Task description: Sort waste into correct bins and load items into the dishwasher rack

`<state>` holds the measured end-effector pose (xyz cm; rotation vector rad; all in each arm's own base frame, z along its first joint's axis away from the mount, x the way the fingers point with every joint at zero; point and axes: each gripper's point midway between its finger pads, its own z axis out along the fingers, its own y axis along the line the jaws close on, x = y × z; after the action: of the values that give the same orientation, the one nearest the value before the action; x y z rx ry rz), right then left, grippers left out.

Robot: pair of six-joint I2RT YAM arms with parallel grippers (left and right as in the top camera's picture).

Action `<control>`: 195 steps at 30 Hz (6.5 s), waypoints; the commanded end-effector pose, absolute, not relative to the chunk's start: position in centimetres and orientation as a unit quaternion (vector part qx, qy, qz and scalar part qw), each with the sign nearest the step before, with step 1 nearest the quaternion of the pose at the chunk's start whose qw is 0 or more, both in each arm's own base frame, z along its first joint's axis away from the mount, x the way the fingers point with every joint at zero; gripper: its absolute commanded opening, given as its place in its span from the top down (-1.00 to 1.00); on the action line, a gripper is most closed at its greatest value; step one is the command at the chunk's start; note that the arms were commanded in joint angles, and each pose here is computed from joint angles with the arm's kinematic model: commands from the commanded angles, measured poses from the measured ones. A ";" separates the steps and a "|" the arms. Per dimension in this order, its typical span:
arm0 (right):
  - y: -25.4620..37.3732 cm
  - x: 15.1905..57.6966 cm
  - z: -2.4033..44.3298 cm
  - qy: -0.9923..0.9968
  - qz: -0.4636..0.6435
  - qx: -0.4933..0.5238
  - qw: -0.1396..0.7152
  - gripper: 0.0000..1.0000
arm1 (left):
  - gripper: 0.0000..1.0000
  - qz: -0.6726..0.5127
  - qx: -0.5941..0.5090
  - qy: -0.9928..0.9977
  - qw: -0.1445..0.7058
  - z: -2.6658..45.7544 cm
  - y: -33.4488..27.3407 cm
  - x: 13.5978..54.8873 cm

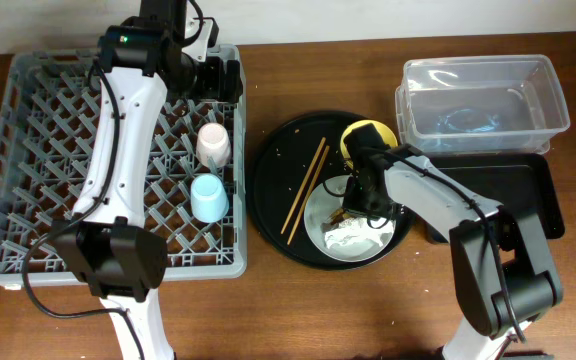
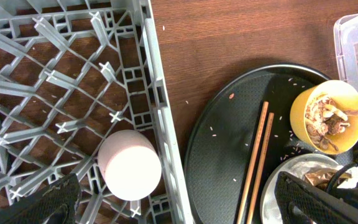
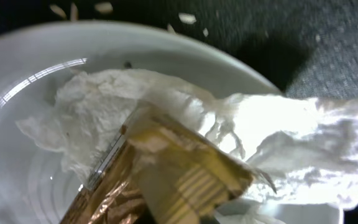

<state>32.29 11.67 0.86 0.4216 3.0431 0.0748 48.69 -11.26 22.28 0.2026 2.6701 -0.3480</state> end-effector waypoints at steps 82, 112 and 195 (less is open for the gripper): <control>5.6 35.5 22.8 0.963 0.199 -0.017 0.182 0.92 | -0.99 -0.131 0.066 0.962 0.231 23.2 -10.8 48.9; -7.7 33.8 21.9 0.700 0.597 0.138 0.366 0.92 | -0.99 -0.131 0.066 0.962 0.231 23.2 -10.8 48.9; 19.4 35.6 11.8 0.995 0.071 0.045 0.055 -0.12 | -0.99 -0.131 0.067 0.960 0.237 23.4 -10.8 49.2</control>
<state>35.88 19.87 12.76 0.0797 3.0100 0.2592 48.80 -10.92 22.30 0.1936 2.6685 -0.3461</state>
